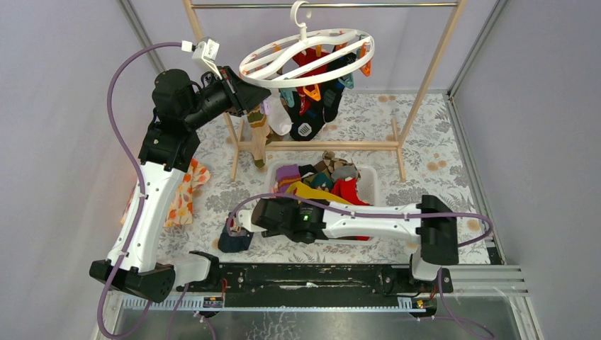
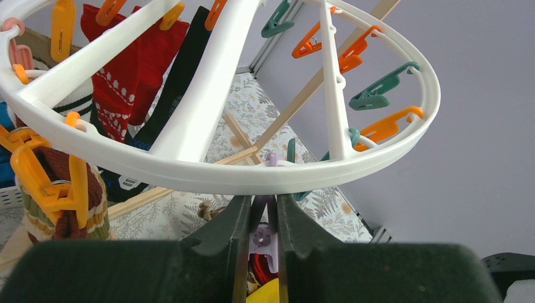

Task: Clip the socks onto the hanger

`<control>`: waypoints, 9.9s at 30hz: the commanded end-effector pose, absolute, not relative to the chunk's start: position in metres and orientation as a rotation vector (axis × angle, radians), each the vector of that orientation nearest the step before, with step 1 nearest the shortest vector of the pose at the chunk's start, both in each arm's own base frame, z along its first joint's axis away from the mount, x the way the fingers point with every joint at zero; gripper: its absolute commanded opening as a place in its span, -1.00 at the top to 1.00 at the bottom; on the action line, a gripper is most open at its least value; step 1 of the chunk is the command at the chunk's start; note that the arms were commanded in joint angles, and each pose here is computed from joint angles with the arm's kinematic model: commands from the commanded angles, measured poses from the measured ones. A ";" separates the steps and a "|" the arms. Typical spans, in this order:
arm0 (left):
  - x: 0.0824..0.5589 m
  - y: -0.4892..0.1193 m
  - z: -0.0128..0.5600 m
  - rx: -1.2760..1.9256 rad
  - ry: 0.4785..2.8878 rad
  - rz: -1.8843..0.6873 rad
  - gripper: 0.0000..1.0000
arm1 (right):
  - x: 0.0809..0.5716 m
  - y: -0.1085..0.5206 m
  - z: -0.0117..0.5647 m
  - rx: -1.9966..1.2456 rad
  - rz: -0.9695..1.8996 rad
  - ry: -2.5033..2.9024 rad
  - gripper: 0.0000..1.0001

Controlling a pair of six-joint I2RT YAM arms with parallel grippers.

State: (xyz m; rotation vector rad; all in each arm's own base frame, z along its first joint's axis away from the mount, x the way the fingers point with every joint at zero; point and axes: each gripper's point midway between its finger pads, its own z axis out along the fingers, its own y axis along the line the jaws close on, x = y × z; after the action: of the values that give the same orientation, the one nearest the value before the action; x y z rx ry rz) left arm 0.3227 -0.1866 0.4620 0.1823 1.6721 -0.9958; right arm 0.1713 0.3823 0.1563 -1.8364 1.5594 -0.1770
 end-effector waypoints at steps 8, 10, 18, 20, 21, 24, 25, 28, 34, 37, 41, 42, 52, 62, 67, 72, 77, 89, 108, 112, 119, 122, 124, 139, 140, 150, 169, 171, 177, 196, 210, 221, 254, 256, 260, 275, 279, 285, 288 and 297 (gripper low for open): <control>0.319 -0.182 0.468 0.202 1.660 -0.976 1.00 | 0.209 0.379 0.174 -1.912 -0.603 1.360 0.48; 0.319 -0.182 0.468 0.201 1.661 -0.977 1.00 | 0.209 0.385 0.183 -1.864 -0.560 1.365 0.63; 0.317 -0.182 0.471 0.206 1.652 -0.979 1.00 | 0.211 0.398 0.214 -1.597 -0.293 1.505 0.95; 0.316 -0.182 0.471 0.204 1.654 -0.982 1.00 | 0.216 0.398 0.226 -1.479 -0.181 1.564 1.00; 0.316 -0.182 0.471 0.204 1.653 -0.983 1.00 | 0.218 0.397 0.233 -1.423 -0.125 1.584 1.00; 0.316 -0.182 0.471 0.201 1.655 -0.986 1.00 | 0.220 0.397 0.266 -1.232 0.083 1.618 1.00; 0.316 -0.182 0.471 0.203 1.653 -0.985 1.00 | 0.218 0.397 0.279 -1.162 0.180 1.620 1.00; 0.316 -0.182 0.472 0.202 1.653 -0.985 1.00 | 0.208 0.396 0.331 -0.967 0.473 1.579 1.00; 0.317 -0.183 0.473 0.196 1.652 -0.993 1.00 | 0.163 0.393 0.415 -0.764 0.949 1.448 1.00; 0.317 -0.183 0.474 0.192 1.650 -0.998 1.00 | 0.141 0.399 0.436 -0.689 1.180 1.397 1.00; 0.316 -0.183 0.474 0.192 1.650 -0.999 1.00 | 0.136 0.403 0.423 -0.549 1.403 1.434 1.00; 0.316 -0.183 0.474 0.192 1.649 -0.997 1.00 | 0.142 0.402 0.416 -0.488 1.459 1.452 1.00; 0.317 -0.183 0.471 0.187 1.653 -1.002 1.00 | 0.218 0.355 0.279 0.199 1.890 1.696 1.00; 0.318 -0.183 0.468 0.190 1.656 -0.998 1.00 | 0.244 0.330 0.244 0.196 1.676 1.823 0.27; 0.318 -0.184 0.468 0.191 1.655 -1.003 1.00 | 0.247 0.335 0.240 0.103 1.601 1.893 0.18; 0.317 -0.183 0.468 0.193 1.652 -1.002 1.00 | 0.252 0.334 0.234 0.027 1.481 1.957 0.31; 0.317 -0.184 0.468 0.192 1.654 -1.011 1.00 | 0.255 0.330 0.254 -0.055 1.416 1.909 0.90; 0.313 -0.192 0.471 0.197 1.644 -1.083 1.00 | 0.226 0.351 0.381 -0.349 1.932 1.457 1.00; 0.301 -0.199 0.479 0.206 1.622 -1.241 1.00 | 0.235 0.362 0.440 -0.484 2.353 1.066 1.00; 0.302 -0.198 0.477 0.201 1.629 -1.254 1.00 | 0.234 0.363 0.440 -0.506 2.350 1.068 1.00; 0.300 -0.198 0.478 0.201 1.632 -1.293 1.00 | 0.238 0.364 0.441 -0.502 2.344 1.061 1.00; 0.298 -0.198 0.480 0.202 1.630 -1.304 1.00 | 0.240 0.365 0.441 -0.495 2.343 1.060 1.00; 0.296 -0.198 0.481 0.205 1.627 -1.312 1.00 | 0.241 0.364 0.441 -0.492 2.336 1.056 1.00; 0.295 -0.199 0.479 0.217 1.633 -1.327 1.00 | 0.244 0.361 0.447 -0.476 2.313 1.018 1.00; 0.296 -0.198 0.479 0.215 1.633 -1.326 1.00 | 0.244 0.361 0.447 -0.476 2.311 1.016 1.00; 0.295 -0.199 0.480 0.224 1.631 -1.328 1.00 | 0.252 0.359 0.455 -0.453 2.293 0.975 1.00; 0.290 -0.200 0.488 0.240 1.619 -1.342 1.00 | 0.270 0.367 0.446 -0.385 2.159 1.041 1.00; 0.290 -0.200 0.488 0.241 1.619 -1.342 1.00 | 0.271 0.367 0.445 -0.374 2.141 1.048 1.00; 0.290 -0.199 0.489 0.244 1.615 -1.336 1.00 | 0.269 0.363 0.451 -0.373 2.127 1.022 1.00; 0.292 -0.200 0.487 0.248 1.617 -1.329 1.00 | 0.265 0.365 0.463 -0.451 2.106 0.957 1.00; 0.295 -0.196 0.488 0.241 1.603 -1.286 0.25 | 0.263 0.363 0.468 -0.458 2.116 0.932 1.00; 0.294 -0.185 0.483 0.214 1.624 -1.178 -0.66 | 0.267 0.364 0.466 -0.432 2.091 0.960 0.82; 0.278 -0.157 0.466 0.246 1.631 -0.903 0.97 | 0.324 0.321 0.416 -0.043 1.474 1.149 -0.52; 0.277 -0.156 0.465 0.245 1.634 -0.895 0.97 | 0.324 0.325 0.423 -0.063 1.469 1.121 -0.51; 0.276 -0.157 0.463 0.248 1.643 -0.903 0.97 | 0.320 0.339 0.440 -0.117 1.470 1.057 -0.50; 0.281 -0.133 0.458 0.224 1.655 -0.711 0.99 | 0.309 0.368 0.468 -0.188 1.594 0.901 -0.27; 0.290 -0.122 0.462 0.185 1.645 -0.630 0.97 | 0.307 0.371 0.471 -0.192 1.578 0.893 -0.07; 0.296 -0.117 0.466 0.153 1.639 -0.608 0.96 | 0.299 0.385 0.474 -0.231 1.322 0.961 -0.02; 0.294 -0.120 0.466 0.152 1.641 -0.626 0.96 | 0.295 0.395 0.473 -0.241 1.139 1.019 -0.14; 0.286 -0.121 0.469 0.171 1.627 -0.640 0.96 | 0.312 0.378 0.464 -0.129 0.773 1.077 -0.14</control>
State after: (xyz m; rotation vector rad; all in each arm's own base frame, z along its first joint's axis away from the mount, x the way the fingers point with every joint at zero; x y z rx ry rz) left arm 0.2938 -0.1238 0.4484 0.1562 1.6959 -0.6529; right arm 0.2931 0.4118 0.4372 -0.2278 1.1185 1.0153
